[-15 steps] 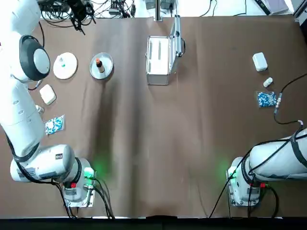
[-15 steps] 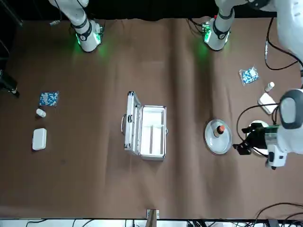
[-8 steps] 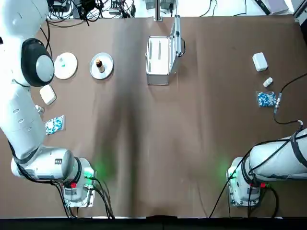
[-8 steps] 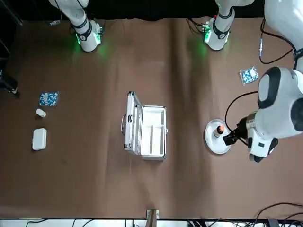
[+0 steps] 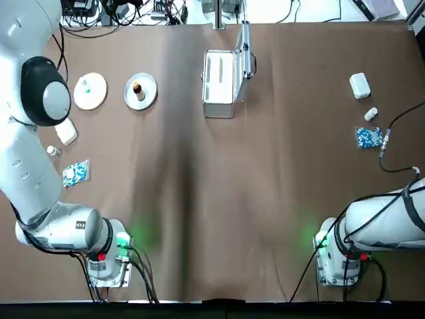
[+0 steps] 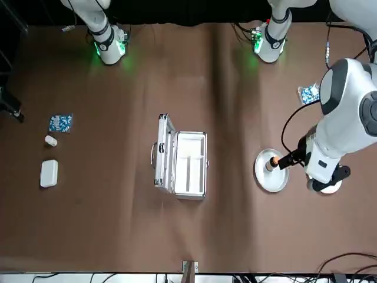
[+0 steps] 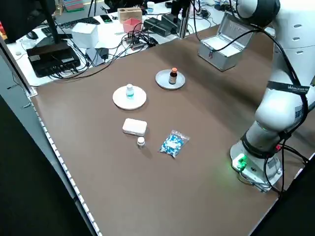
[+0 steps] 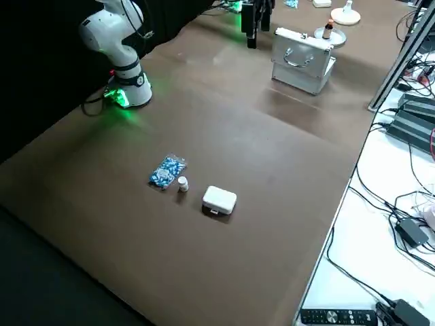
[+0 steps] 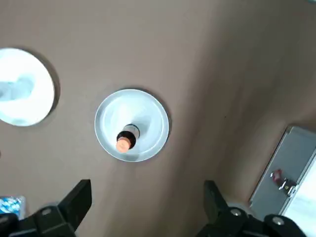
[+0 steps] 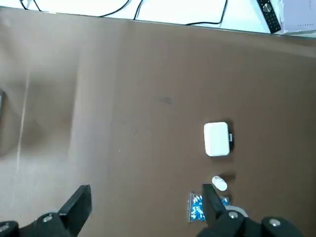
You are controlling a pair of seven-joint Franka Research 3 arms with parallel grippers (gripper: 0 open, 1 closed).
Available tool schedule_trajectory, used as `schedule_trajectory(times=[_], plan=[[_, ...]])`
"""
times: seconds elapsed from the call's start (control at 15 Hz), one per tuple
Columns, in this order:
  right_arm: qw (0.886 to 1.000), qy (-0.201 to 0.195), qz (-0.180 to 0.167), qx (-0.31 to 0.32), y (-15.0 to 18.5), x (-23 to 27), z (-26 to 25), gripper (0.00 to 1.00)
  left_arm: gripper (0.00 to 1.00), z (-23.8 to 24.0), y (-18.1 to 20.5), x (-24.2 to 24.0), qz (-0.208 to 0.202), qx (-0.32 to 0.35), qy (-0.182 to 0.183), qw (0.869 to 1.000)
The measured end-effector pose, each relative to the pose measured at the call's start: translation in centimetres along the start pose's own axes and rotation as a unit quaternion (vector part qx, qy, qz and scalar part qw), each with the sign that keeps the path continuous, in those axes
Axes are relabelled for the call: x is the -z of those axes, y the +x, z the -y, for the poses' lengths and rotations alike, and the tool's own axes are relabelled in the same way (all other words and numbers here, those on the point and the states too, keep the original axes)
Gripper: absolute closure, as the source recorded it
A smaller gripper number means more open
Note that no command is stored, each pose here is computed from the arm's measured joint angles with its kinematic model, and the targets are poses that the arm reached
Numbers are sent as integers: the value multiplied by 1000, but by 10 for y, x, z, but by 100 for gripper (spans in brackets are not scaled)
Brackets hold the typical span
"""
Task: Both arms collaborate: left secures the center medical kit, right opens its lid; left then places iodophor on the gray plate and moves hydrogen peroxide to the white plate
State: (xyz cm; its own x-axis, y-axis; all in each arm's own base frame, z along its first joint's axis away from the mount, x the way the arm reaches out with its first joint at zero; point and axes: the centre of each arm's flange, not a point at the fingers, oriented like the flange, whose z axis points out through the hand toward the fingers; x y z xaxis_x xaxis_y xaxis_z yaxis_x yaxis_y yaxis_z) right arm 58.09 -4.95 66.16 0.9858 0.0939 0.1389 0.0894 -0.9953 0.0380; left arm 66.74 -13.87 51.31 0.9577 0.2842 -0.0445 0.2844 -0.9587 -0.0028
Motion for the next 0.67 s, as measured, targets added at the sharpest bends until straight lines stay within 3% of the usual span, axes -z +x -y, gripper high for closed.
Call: schedule_trajectory(times=[0.33, 0.67], plan=[[1000, 2, 10, -1, -2, -2, 0, 1, 0, 4, -7, 14, -5, -84, 2, 996], [1000, 3, 16, -1, -4, -3, 0, 1, 0, 6, -13, 24, -6, -93, 4, 996]])
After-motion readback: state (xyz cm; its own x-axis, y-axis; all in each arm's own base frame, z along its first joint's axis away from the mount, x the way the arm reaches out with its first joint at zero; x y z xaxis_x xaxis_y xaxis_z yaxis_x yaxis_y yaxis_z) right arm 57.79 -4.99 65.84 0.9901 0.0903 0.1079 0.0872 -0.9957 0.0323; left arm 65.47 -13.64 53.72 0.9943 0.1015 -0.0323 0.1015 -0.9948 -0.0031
